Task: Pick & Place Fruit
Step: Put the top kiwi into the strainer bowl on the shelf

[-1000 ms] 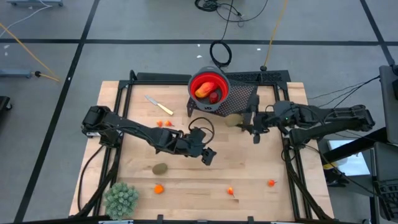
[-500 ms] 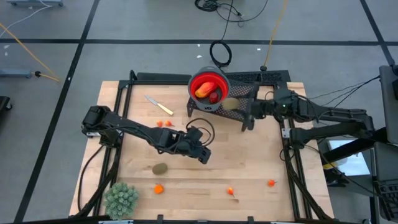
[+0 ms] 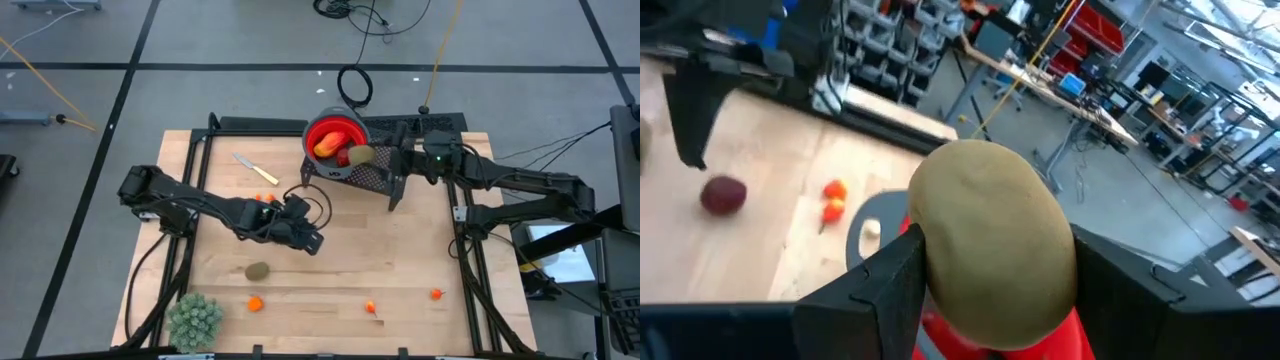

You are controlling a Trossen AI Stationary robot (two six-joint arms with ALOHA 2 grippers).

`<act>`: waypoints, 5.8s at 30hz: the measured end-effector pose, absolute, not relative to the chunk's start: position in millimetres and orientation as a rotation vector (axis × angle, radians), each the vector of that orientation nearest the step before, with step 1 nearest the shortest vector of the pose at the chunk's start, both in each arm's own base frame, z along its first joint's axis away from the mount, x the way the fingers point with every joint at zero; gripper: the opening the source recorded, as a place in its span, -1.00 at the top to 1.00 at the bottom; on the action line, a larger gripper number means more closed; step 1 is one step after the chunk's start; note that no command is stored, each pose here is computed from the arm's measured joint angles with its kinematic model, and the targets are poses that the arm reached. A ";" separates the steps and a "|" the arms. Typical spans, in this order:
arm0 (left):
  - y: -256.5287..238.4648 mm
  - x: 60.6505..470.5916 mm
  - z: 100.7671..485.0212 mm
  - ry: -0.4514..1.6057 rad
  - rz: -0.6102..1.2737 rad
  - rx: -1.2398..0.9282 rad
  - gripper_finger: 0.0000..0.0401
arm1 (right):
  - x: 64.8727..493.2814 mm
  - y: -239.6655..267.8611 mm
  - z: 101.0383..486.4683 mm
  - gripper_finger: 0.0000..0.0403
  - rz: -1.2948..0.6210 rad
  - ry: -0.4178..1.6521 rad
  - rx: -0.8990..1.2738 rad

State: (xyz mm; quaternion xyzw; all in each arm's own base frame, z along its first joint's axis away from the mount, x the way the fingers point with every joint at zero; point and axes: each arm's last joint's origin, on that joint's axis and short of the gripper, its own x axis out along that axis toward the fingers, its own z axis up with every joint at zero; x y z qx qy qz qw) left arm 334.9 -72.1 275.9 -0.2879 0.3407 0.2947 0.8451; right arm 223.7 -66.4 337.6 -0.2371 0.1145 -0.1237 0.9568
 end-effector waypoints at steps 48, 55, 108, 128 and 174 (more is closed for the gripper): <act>-27.0 170.6 263.2 0.271 0.407 -0.555 0.99 | 271.5 -145.1 320.7 -0.02 -0.296 0.075 0.033; -24.1 158.2 265.9 0.233 0.377 -0.511 0.99 | 282.6 -151.4 319.2 -0.02 -0.294 0.164 0.014; -12.0 105.5 235.9 -0.044 0.247 -0.365 0.96 | 292.2 -155.1 294.3 -0.09 -0.240 0.427 0.045; -12.0 105.5 235.1 -0.032 0.249 -0.329 0.97 | 292.2 -155.1 294.3 -0.17 -0.240 0.427 0.043; -12.0 105.8 233.9 0.002 0.250 -0.146 0.90 | 292.1 -154.9 294.5 -0.24 -0.232 0.428 0.025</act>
